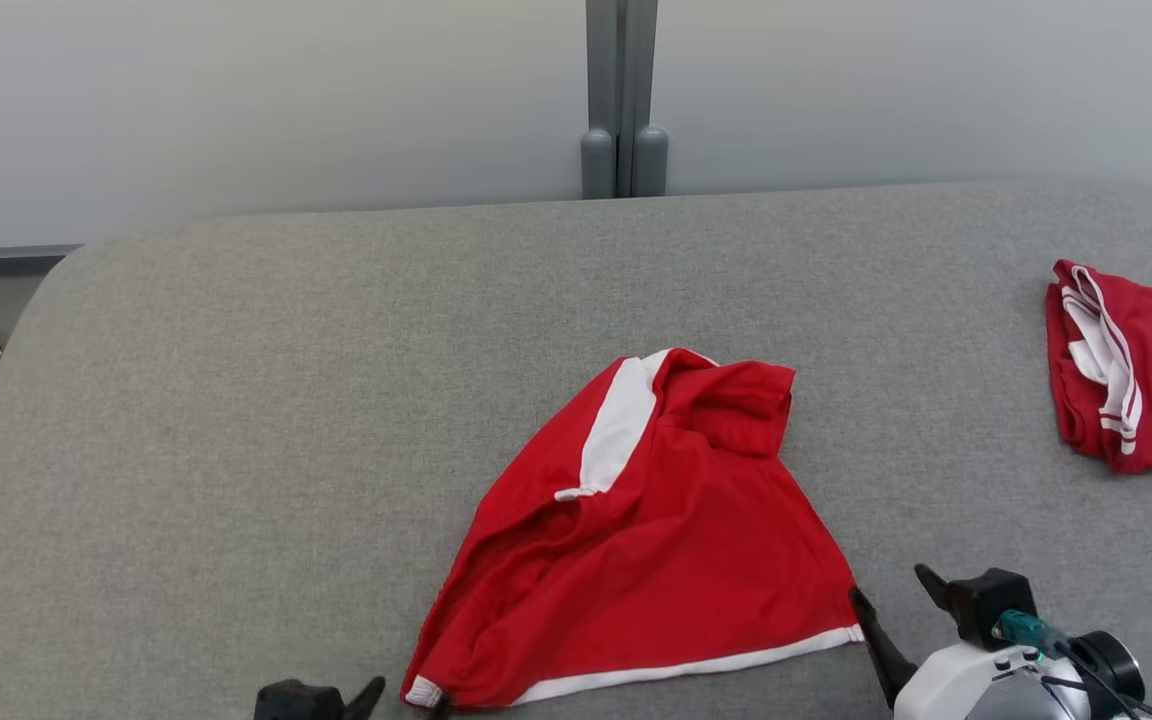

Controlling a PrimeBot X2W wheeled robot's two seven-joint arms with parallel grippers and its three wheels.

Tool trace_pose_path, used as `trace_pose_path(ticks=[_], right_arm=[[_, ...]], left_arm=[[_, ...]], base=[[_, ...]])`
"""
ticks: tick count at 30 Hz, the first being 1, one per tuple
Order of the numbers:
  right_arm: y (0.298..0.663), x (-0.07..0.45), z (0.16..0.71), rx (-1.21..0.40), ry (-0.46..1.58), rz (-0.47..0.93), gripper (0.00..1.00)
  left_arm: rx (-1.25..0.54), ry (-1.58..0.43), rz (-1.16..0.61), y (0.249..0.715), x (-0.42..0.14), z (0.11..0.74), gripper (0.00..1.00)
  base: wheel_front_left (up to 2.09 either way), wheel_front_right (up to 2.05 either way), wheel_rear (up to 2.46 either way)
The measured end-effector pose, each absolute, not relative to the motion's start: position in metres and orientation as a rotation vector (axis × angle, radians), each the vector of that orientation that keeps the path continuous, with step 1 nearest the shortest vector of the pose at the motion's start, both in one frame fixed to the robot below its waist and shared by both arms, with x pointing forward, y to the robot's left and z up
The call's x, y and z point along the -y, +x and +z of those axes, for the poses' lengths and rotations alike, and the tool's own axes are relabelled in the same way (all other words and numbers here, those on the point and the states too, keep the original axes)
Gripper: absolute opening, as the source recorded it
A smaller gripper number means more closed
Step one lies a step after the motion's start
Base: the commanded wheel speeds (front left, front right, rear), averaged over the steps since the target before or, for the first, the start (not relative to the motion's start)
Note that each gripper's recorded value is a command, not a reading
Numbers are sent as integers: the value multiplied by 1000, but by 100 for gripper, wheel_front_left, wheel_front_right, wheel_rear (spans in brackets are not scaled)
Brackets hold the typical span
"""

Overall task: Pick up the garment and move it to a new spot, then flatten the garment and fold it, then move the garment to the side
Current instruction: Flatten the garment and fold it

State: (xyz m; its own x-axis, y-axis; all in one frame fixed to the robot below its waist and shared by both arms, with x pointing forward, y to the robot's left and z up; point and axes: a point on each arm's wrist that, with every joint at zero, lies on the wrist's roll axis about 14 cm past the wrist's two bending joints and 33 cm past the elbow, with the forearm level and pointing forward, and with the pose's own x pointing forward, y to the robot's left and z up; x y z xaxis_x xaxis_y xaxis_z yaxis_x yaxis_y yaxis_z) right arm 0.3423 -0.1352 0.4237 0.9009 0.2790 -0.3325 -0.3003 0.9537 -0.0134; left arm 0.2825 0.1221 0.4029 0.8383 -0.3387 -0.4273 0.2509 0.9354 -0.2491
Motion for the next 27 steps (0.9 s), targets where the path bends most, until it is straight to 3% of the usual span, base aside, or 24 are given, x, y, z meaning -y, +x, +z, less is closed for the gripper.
trace_pose_path(ticks=[5, 13, 22, 25, 27], right_arm=[[339, 132, 393, -486, -84, 326, 100], [334, 117, 370, -583, -58, 374, 100], [336, 115, 366, -589, -50, 384, 100], [337, 115, 366, -587, -49, 381, 100], [337, 116, 366, -584, -48, 380, 100]], left_arm=[[-560, -204, -374, 274, -115, 394, 100], [-582, -215, -389, 279, -113, 388, 100], [-588, -213, -413, 283, -110, 384, 86], [-577, -209, -429, 285, -106, 386, 76], [-575, -207, -439, 286, -105, 388, 62]], base=[[0, 0, 0], [0, 0, 0], [0, 0, 0], [0, 0, 0], [0, 0, 0]])
